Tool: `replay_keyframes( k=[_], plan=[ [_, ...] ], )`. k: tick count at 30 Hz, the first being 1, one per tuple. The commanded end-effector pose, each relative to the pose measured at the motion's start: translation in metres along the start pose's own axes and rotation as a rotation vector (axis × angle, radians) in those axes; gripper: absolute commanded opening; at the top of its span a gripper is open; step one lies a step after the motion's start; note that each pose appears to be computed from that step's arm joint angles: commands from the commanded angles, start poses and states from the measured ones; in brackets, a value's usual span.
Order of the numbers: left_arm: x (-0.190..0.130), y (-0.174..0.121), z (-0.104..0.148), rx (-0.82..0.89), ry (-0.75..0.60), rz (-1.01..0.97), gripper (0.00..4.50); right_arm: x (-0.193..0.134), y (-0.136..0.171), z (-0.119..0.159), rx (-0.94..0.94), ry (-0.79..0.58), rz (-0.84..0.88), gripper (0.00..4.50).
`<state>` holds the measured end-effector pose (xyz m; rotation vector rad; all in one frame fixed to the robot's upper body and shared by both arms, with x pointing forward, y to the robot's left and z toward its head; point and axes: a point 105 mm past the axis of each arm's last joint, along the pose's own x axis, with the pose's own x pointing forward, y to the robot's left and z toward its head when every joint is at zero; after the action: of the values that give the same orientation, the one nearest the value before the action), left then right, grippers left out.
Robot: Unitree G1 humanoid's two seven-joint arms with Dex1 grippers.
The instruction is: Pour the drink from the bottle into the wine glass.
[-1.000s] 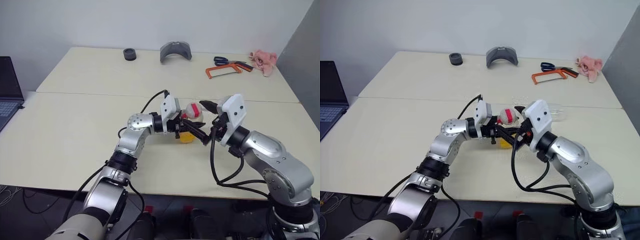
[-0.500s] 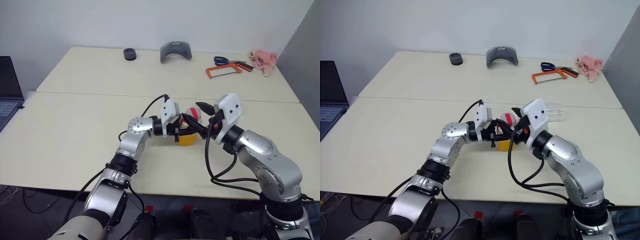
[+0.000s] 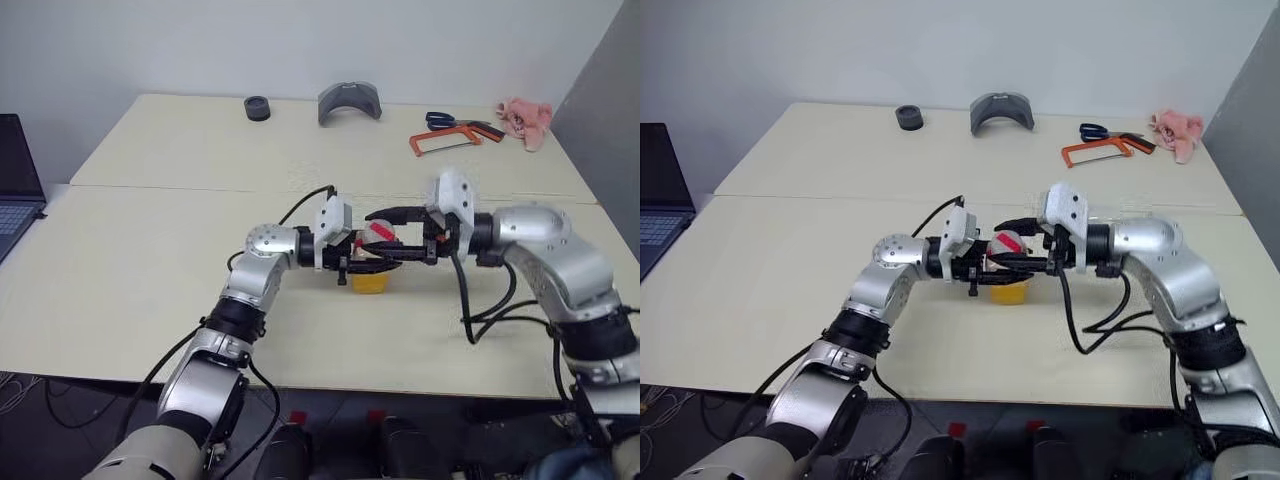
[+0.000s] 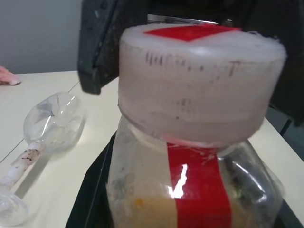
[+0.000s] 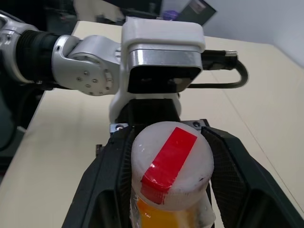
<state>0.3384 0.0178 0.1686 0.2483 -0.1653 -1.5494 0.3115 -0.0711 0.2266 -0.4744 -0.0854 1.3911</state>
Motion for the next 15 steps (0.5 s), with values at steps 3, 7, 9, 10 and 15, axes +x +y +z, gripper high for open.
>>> replay_keyframes(
  k=[3, 7, 9, 10, 15],
  plan=[
    [-0.002, 0.008, 0.013, 0.01, -0.051, 0.049, 1.73, -0.01, -0.01, 0.0, -0.009, -0.015, -0.091, 2.91],
    [-0.003, 0.009, 0.012, -0.009, -0.063, 0.086, 1.73, -0.026, -0.012, 0.008, 0.035, -0.097, -0.295, 4.31],
    [-0.004, 0.01, 0.012, -0.017, -0.07, 0.105, 1.72, -0.029, 0.003, 0.02, 0.101, -0.19, -0.393, 4.5],
    [-0.004, 0.011, 0.012, -0.019, -0.071, 0.11, 1.72, -0.028, 0.012, 0.024, 0.134, -0.221, -0.416, 4.5],
    [-0.003, 0.013, 0.012, -0.02, -0.071, 0.111, 1.72, -0.002, 0.036, 0.019, 0.165, -0.21, -0.579, 4.5]
  ],
)
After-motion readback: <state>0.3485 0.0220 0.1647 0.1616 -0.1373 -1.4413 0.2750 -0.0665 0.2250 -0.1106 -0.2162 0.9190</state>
